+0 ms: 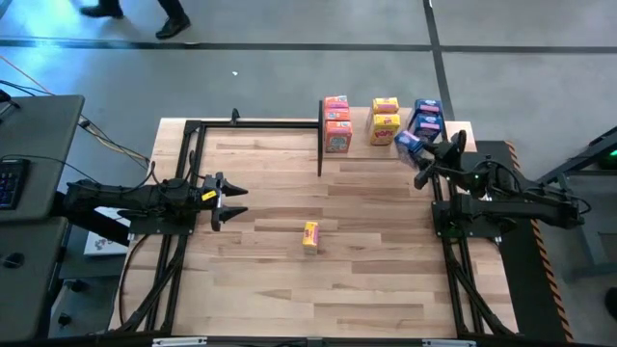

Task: Stack cereal on shelf
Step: Put the blue cereal box on the shelf aligned with the blue cereal boxes

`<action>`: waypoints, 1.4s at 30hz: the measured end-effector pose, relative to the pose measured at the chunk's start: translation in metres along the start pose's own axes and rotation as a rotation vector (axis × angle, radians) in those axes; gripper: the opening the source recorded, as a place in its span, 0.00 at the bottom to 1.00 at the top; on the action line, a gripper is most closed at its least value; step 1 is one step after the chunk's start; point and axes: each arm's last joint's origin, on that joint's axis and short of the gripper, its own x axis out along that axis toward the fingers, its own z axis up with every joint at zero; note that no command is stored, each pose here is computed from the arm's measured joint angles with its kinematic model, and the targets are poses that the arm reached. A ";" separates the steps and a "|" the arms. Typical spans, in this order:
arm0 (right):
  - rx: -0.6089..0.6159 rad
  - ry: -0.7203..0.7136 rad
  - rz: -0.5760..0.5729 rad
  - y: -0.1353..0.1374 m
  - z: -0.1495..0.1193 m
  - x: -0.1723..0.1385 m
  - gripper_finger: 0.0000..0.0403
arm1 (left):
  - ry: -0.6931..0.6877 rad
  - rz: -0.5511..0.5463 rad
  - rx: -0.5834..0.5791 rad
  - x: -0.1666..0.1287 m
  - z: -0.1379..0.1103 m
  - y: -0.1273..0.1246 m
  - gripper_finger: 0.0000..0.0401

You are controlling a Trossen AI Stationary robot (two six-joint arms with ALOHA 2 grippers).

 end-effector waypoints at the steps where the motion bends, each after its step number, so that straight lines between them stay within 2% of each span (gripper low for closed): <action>1: 0.016 -0.001 0.033 0.001 0.001 -0.001 0.39 | 0.000 0.000 0.000 0.000 0.000 0.000 0.72; 13: 0.134 0.003 0.238 0.006 0.004 -0.002 0.39 | 0.000 0.000 0.000 0.000 0.000 0.000 0.72; 23: 0.165 0.041 0.371 0.014 0.004 -0.001 0.39 | 0.000 0.000 0.000 0.000 0.000 0.000 0.72; 35: 0.098 0.091 0.385 0.047 0.006 0.017 0.39 | 0.000 0.000 0.000 0.000 0.000 0.000 0.72; 42: 0.069 0.120 0.336 0.071 0.002 0.028 0.39 | 0.001 0.000 0.000 0.000 0.000 0.000 0.72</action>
